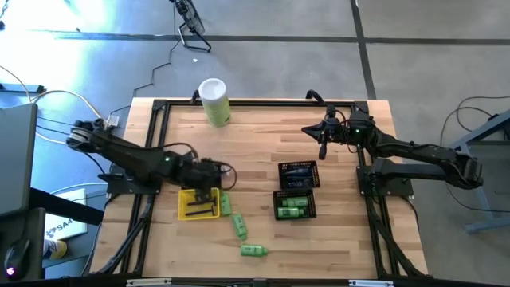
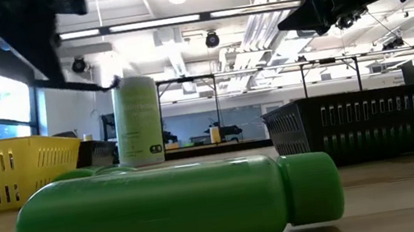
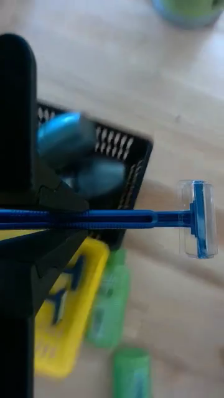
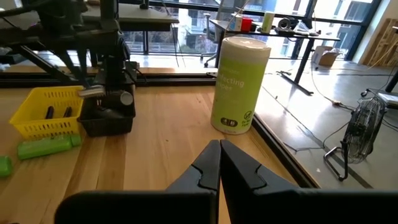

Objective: Pick & Place Travel size toiletries
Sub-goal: Put the blue razor into the yellow bin, then put the green shampoo into the bottom right black bin

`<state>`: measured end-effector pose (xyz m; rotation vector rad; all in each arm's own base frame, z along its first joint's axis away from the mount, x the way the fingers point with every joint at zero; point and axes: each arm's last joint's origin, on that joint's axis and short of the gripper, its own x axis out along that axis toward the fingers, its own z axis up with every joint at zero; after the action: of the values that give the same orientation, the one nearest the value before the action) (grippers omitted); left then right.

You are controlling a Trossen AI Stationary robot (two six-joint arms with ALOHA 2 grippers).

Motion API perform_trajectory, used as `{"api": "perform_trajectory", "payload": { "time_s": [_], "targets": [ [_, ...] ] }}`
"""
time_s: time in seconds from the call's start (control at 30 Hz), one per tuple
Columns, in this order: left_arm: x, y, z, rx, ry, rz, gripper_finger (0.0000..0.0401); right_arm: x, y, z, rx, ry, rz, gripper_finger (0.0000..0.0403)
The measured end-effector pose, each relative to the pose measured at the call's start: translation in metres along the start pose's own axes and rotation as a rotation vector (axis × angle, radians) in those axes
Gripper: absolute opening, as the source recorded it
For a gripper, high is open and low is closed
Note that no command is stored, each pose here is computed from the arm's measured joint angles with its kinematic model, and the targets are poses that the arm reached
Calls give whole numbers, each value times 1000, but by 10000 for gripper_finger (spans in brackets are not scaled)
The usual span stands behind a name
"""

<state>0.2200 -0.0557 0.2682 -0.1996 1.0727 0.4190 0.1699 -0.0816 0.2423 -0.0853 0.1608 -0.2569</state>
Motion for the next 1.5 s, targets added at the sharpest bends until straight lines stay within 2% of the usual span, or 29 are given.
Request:
{"api": "perform_trajectory", "payload": {
  "time_s": [0.2,0.4,0.6,0.77,1.1,1.5],
  "targets": [
    [-8,13,-31,-10,5,-122,36,0,0,0,2,0,-1,2],
    [-1,15,-57,-17,55,-332,36,0,0,0,2,1,-3,2],
    [15,16,-75,-41,132,-376,36,0,0,0,2,1,-3,2],
    [24,12,-80,-43,172,-471,36,0,0,0,2,1,-3,2],
    [25,12,-81,-44,175,-480,49,0,0,0,2,1,-3,2],
    [25,12,-81,-118,191,-471,62,0,0,0,2,1,-3,2]
  ]
}}
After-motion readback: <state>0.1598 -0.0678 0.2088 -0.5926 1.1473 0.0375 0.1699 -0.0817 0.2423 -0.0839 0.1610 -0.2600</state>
